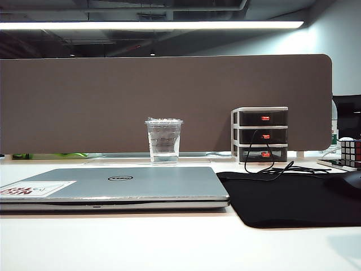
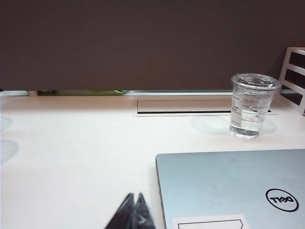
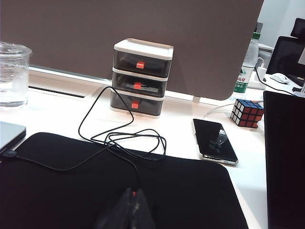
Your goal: Pick up the coffee cup and place it on the right side of the laptop.
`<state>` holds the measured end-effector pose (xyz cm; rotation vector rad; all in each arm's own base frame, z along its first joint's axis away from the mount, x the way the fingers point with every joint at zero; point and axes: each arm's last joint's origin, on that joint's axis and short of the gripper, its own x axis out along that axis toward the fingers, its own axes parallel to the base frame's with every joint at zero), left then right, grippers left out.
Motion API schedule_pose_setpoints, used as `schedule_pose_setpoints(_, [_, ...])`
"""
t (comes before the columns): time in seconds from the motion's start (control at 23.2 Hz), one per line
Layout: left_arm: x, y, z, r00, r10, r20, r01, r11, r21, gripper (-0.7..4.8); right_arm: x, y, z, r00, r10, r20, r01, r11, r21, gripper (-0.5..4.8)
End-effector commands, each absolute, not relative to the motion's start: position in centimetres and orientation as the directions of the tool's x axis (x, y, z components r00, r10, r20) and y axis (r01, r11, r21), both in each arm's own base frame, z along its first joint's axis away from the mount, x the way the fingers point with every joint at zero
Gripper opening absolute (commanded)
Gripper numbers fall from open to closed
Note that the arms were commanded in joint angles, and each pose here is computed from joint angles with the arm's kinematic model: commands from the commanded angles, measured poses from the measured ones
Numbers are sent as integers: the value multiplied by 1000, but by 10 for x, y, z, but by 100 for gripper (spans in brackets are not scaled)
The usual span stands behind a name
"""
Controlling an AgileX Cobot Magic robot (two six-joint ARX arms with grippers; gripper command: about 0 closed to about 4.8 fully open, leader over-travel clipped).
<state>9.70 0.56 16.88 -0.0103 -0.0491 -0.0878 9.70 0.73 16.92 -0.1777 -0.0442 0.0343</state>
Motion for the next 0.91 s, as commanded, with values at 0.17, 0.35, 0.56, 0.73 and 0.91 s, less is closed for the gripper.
schedule_pose_setpoints(0.17, [97, 5, 172, 994, -91, 64, 91, 996, -5, -5, 97, 7, 169, 998, 33, 52, -24, 984, -176, -1])
schedule_pose_setpoints(0.35, [97, 5, 172, 994, -91, 64, 91, 996, -5, -5, 97, 7, 169, 998, 33, 52, -24, 984, -176, -1])
schedule_pose_setpoints(0.56, [96, 2, 171, 979, -197, 60, 200, 978, -52, -5, 97, 9, 168, 996, 86, 36, -81, 989, -125, -1])
schedule_pose_setpoints(0.73, [94, -5, 170, 898, -439, 45, 440, 897, -44, -5, 96, 14, 164, 961, 278, -3, -278, 960, -22, -1])
schedule_pose_setpoints(0.91, [92, -8, 169, 844, -536, 27, 536, 839, -91, -5, 93, 22, 160, 844, 535, -35, -533, 845, 52, -1])
